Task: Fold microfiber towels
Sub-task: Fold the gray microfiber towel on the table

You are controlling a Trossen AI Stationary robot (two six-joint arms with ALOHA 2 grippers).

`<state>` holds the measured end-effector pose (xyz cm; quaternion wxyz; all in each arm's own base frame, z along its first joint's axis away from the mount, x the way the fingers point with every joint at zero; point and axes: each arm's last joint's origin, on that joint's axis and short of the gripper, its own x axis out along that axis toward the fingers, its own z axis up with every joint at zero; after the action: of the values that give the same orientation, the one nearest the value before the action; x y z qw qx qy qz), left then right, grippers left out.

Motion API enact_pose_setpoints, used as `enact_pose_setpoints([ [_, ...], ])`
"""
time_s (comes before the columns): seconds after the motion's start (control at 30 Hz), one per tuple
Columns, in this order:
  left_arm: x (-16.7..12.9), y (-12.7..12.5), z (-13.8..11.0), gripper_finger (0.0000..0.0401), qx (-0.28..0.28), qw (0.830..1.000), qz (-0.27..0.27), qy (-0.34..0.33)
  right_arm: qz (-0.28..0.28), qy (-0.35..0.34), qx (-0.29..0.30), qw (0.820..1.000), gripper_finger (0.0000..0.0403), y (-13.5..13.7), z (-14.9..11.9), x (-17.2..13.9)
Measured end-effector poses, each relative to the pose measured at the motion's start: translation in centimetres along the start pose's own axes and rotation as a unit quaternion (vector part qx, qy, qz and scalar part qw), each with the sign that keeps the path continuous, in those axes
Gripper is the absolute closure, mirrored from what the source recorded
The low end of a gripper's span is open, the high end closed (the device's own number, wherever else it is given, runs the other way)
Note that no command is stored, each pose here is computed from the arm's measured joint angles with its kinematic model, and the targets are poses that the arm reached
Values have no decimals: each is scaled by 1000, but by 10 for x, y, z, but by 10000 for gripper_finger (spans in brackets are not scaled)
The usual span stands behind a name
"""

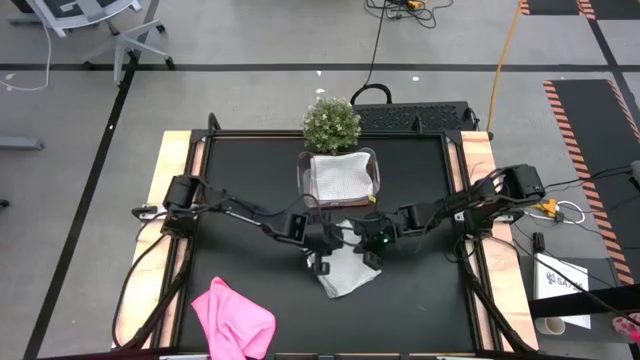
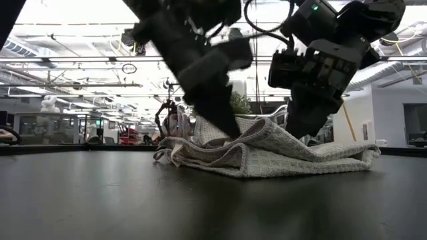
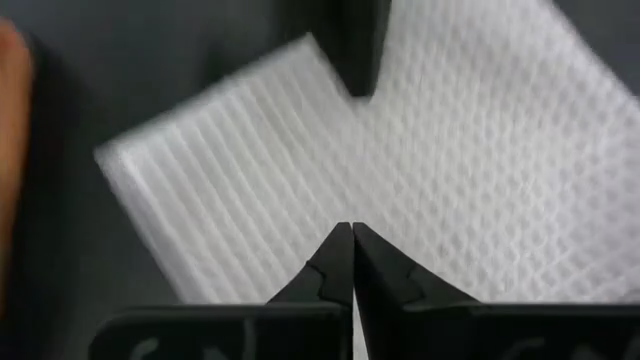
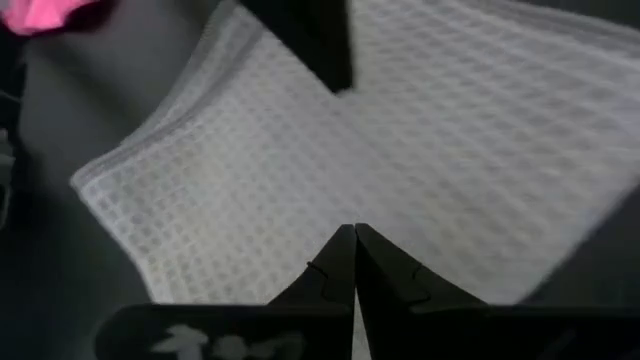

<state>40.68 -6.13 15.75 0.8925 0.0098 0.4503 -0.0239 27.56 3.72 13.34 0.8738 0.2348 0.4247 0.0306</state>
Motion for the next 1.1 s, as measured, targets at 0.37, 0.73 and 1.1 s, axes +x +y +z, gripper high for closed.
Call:
enact_pose_setpoints([
  [0.37, 13, -3, -38, 395, -31, 999, -5, 32, 25, -4, -19, 1000, 403, 14, -5, 2],
  [0.73, 14, -2, -39, 398, -32, 999, -5, 25, 64, 103, 40, 992, 403, 24, -62, 5],
  [1.1, 15, -2, -39, 398, -34, 999, -5, 26, 118, -37, 23, 992, 403, 47, -35, -37],
])
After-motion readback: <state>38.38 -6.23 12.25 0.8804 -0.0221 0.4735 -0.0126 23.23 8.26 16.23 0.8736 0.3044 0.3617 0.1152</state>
